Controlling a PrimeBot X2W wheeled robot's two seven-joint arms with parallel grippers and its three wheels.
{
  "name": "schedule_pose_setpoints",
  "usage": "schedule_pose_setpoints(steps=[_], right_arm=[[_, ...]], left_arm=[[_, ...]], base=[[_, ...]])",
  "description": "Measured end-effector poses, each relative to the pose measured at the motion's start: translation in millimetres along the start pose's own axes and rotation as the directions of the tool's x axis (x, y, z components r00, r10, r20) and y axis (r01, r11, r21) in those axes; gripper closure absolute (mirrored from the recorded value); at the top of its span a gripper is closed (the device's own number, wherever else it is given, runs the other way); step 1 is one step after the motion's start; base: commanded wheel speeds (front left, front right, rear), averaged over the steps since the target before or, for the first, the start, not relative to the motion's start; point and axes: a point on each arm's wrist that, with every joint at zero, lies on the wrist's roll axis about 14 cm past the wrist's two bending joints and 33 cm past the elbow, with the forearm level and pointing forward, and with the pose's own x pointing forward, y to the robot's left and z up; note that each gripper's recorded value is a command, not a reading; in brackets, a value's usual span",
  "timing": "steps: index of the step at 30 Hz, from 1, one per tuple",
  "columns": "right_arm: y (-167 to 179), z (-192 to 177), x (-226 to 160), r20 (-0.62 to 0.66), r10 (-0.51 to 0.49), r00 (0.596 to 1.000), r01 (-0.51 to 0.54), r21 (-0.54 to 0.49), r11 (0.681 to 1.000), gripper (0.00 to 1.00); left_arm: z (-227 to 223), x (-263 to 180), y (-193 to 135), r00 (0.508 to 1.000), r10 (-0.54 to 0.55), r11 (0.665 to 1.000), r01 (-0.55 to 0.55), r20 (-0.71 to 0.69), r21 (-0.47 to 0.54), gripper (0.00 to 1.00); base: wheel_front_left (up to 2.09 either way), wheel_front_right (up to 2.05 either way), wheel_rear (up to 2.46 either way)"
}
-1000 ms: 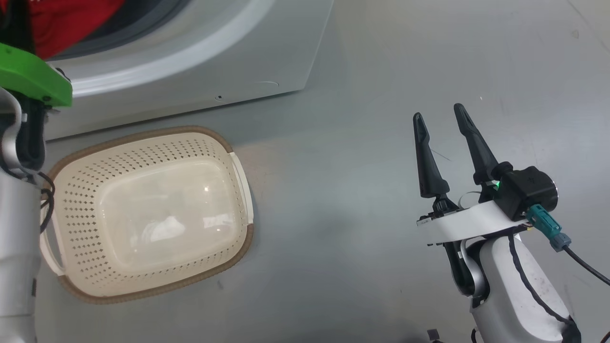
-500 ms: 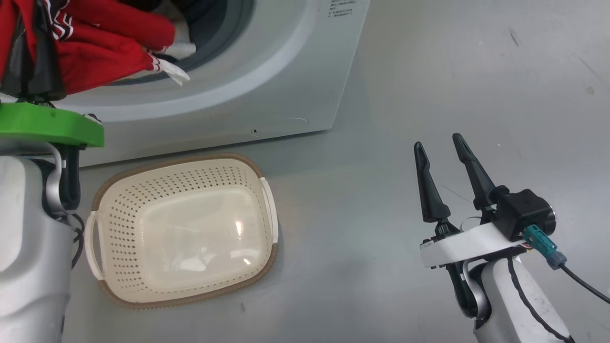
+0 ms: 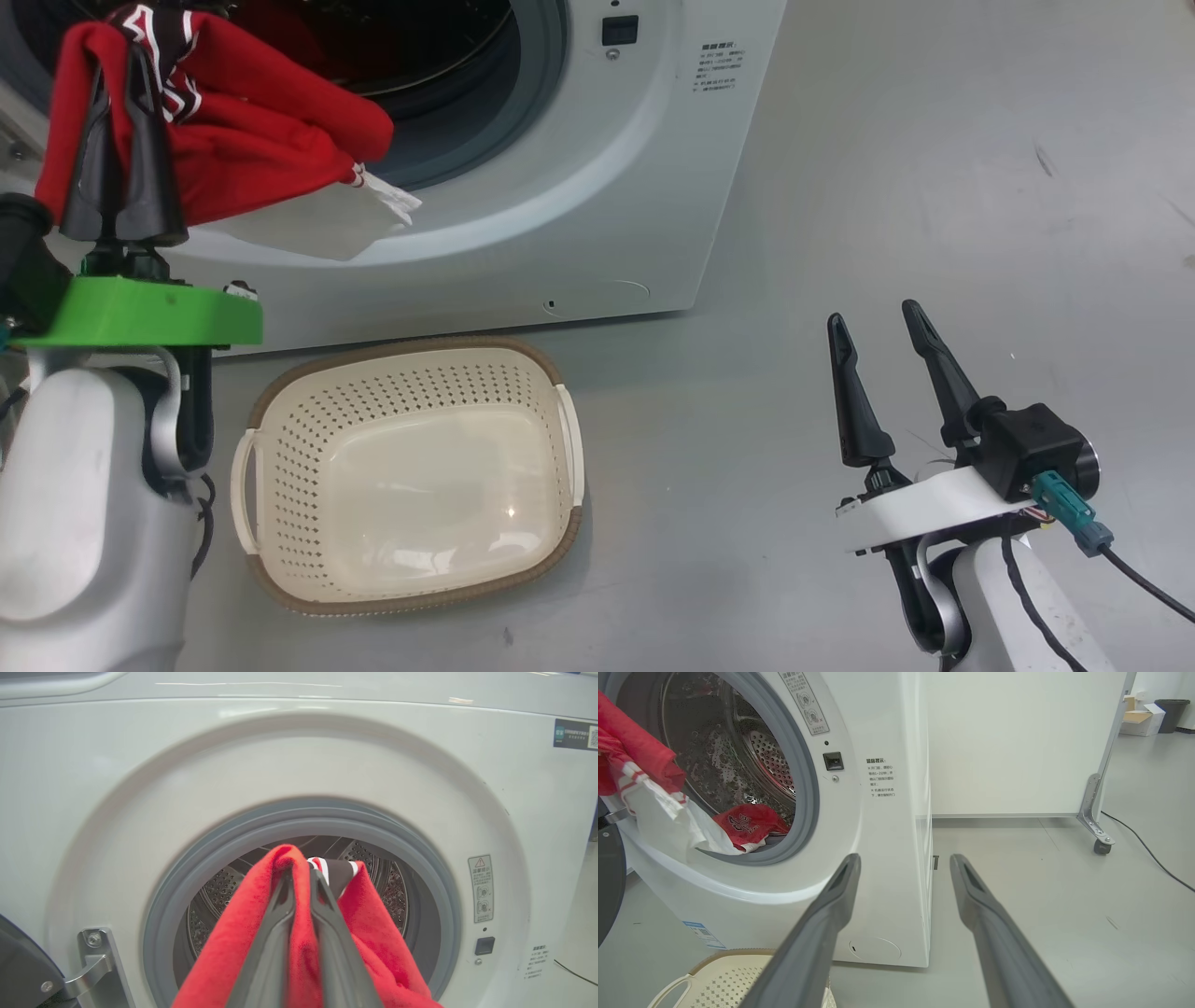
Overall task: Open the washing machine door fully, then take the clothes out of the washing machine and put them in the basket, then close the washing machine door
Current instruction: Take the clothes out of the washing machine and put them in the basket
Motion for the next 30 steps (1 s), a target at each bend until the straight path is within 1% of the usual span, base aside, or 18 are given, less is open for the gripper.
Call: schedule_pose_setpoints(steps=[3, 8, 12, 17, 22, 26, 30], right_arm=[[6, 2, 0, 0.006, 0.016, 1.0, -0.016, 0.003, 1.0, 0.0], [17, 3, 0, 0.009, 0.05, 0.999, -0.051, 0.009, 0.999, 0.0], [20, 2, -1, 0.007, 0.062, 0.998, -0.062, 0.013, 0.998, 0.0], [21, -1, 1, 0.001, 0.064, 0.998, -0.064, 0.018, 0.998, 0.0], [21, -7, 2, -0.013, 0.07, 0.997, -0.07, 0.016, 0.997, 0.0], [21, -13, 3, -0.028, 0.073, 0.997, -0.073, 0.022, 0.997, 0.0], [18, -18, 4, -0.041, 0.066, 0.997, -0.065, 0.025, 0.998, 0.0]], left_arm=[[7, -11, 1, 1.0, 0.012, 1.0, -0.013, 0.015, 0.016, 1.0], [4, -32, 4, 0.999, 0.047, 0.999, -0.047, -0.007, 0.016, 1.0], [-15, -52, 8, 0.994, 0.088, 0.996, -0.088, -0.067, -0.001, 1.0], [-47, -75, 8, 0.977, 0.12, 0.991, -0.128, -0.178, -0.031, 1.0], [-85, -99, 7, 0.942, 0.135, 0.985, -0.161, -0.307, -0.059, 1.0], [-116, -120, 9, 0.901, 0.146, 0.982, -0.183, -0.41, -0.052, 1.0], [-139, -131, 7, 0.868, 0.142, 0.981, -0.189, -0.477, -0.052, 1.0]], base=[[0.0, 0.0, 0.0], [0.0, 0.0, 0.0], [0.0, 0.0, 0.0], [0.0, 0.0, 0.0], [0.0, 0.0, 0.0], [0.0, 0.0, 0.0], [0.0, 0.0, 0.0]])
